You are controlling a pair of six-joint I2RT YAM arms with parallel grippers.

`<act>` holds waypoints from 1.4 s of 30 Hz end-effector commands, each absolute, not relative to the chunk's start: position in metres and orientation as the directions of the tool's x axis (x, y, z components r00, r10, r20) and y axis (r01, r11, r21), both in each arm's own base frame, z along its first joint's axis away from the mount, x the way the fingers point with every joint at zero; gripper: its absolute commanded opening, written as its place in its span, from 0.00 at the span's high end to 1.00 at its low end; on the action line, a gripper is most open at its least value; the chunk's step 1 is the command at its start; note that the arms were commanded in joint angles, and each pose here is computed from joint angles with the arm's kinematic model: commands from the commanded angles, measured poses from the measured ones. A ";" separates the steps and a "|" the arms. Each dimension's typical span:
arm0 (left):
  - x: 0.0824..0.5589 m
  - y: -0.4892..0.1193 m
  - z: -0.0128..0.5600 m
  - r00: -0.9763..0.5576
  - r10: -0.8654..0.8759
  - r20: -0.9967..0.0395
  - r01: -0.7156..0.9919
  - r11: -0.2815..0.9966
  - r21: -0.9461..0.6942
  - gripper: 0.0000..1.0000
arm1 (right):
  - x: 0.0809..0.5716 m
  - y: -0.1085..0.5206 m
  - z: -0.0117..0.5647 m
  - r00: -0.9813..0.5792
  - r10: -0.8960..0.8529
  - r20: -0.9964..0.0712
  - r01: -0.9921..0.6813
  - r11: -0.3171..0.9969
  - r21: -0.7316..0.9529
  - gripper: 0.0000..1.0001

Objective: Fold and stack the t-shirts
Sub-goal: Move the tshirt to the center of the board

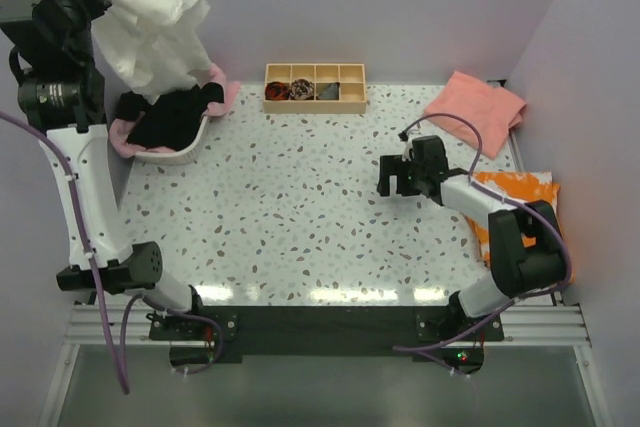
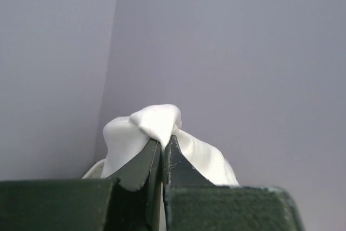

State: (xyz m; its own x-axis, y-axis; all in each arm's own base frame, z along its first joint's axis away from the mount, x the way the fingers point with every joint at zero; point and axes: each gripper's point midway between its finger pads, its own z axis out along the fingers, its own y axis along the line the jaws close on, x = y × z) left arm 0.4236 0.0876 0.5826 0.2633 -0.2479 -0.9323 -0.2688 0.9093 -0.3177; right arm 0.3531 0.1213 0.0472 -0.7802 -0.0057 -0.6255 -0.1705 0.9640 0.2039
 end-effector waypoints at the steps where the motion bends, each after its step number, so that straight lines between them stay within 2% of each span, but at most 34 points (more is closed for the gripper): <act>1: 0.412 0.039 0.592 0.204 -0.248 -0.947 -0.028 0.966 -0.259 1.00 | 0.355 0.126 0.083 -0.717 0.015 -0.697 -0.204 0.951 0.231 0.01; 5: 0.390 -0.019 0.598 0.132 -0.291 -0.947 0.264 0.932 -0.250 1.00 | 0.341 0.121 0.108 -0.681 0.037 -0.732 -0.202 0.950 0.236 0.01; 7: 0.367 -0.061 0.598 0.097 -0.298 -0.950 0.440 0.869 -0.228 1.00 | 0.333 0.119 0.121 -0.658 0.052 -0.751 -0.203 0.948 0.243 0.01; 12: 0.319 -0.151 0.582 -0.019 -0.303 -0.953 0.711 0.666 -0.226 1.00 | 0.305 0.117 0.186 -0.540 0.114 -0.834 -0.246 0.926 0.286 0.01; 16: 0.284 -0.201 0.516 -0.176 -0.315 -0.933 0.777 0.537 -0.328 1.00 | 0.275 0.125 0.225 -0.486 0.130 -0.864 -0.334 0.886 0.322 0.01; 20: 0.268 -0.231 0.437 -0.331 -0.281 -0.901 0.761 0.485 -0.431 1.00 | 0.246 0.136 0.250 -0.480 0.119 -0.869 -0.433 0.829 0.353 0.01; 22: 0.256 -0.252 0.390 -0.407 -0.252 -0.878 0.749 0.459 -0.478 1.00 | 0.237 0.133 0.262 -0.467 0.136 -0.874 -0.429 0.829 0.358 0.01; 25: 0.255 -0.268 0.331 -0.467 -0.218 -0.857 0.703 0.496 -0.509 1.00 | 0.229 0.128 0.271 -0.441 0.155 -0.884 -0.419 0.835 0.356 0.01; 29: 0.244 -0.311 0.276 -0.544 -0.131 -0.829 0.715 0.444 -0.539 1.00 | 0.228 0.123 0.272 -0.451 0.165 -0.877 -0.386 0.850 0.358 0.01; 31: 0.248 -0.333 0.252 -0.552 -0.069 -0.831 0.710 0.482 -0.513 0.67 | 0.229 0.117 0.269 -0.460 0.167 -0.872 -0.350 0.869 0.351 0.01; 32: 0.253 -0.337 0.245 -0.553 -0.058 -0.831 0.698 0.512 -0.500 0.58 | 0.230 0.114 0.268 -0.457 0.169 -0.873 -0.332 0.878 0.344 0.01; 33: 0.262 -0.339 0.241 -0.538 -0.059 -0.841 0.683 0.554 -0.476 0.36 | 0.231 0.113 0.265 -0.464 0.168 -0.870 -0.326 0.880 0.344 0.01; 34: 0.271 -0.342 0.235 -0.529 -0.045 -0.847 0.676 0.581 -0.453 0.21 | 0.230 0.114 0.265 -0.467 0.164 -0.869 -0.330 0.879 0.343 0.01; 35: 0.278 -0.340 0.231 -0.531 -0.041 -0.846 0.652 0.617 -0.440 0.20 | 0.230 0.119 0.263 -0.484 0.154 -0.861 -0.351 0.868 0.352 0.01; 36: 0.290 -0.331 0.222 -0.531 -0.038 -0.847 0.601 0.687 -0.408 0.11 | 0.229 0.122 0.261 -0.497 0.147 -0.855 -0.362 0.860 0.359 0.01; 38: 0.305 -0.312 0.216 -0.525 -0.060 -0.849 0.499 0.787 -0.364 0.07 | 0.226 0.129 0.255 -0.535 0.121 -0.836 -0.393 0.840 0.373 0.01; 39: 0.321 -0.283 0.213 -0.491 -0.114 -0.864 0.356 0.878 -0.319 0.04 | 0.226 0.135 0.248 -0.567 0.103 -0.817 -0.409 0.826 0.388 0.01; 42: 0.328 -0.218 0.210 -0.394 -0.251 -0.884 0.084 0.948 -0.307 0.00 | 0.225 0.141 0.233 -0.611 0.048 -0.790 -0.426 0.822 0.379 0.01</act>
State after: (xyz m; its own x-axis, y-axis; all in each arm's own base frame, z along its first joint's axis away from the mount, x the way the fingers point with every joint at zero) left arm 0.2895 -0.3075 0.1793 -0.6035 -0.0288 -0.7968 0.4735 0.7911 -0.3872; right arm 0.2314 0.1271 0.2356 -0.5630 0.1092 -0.8192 -0.3658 0.8559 0.3654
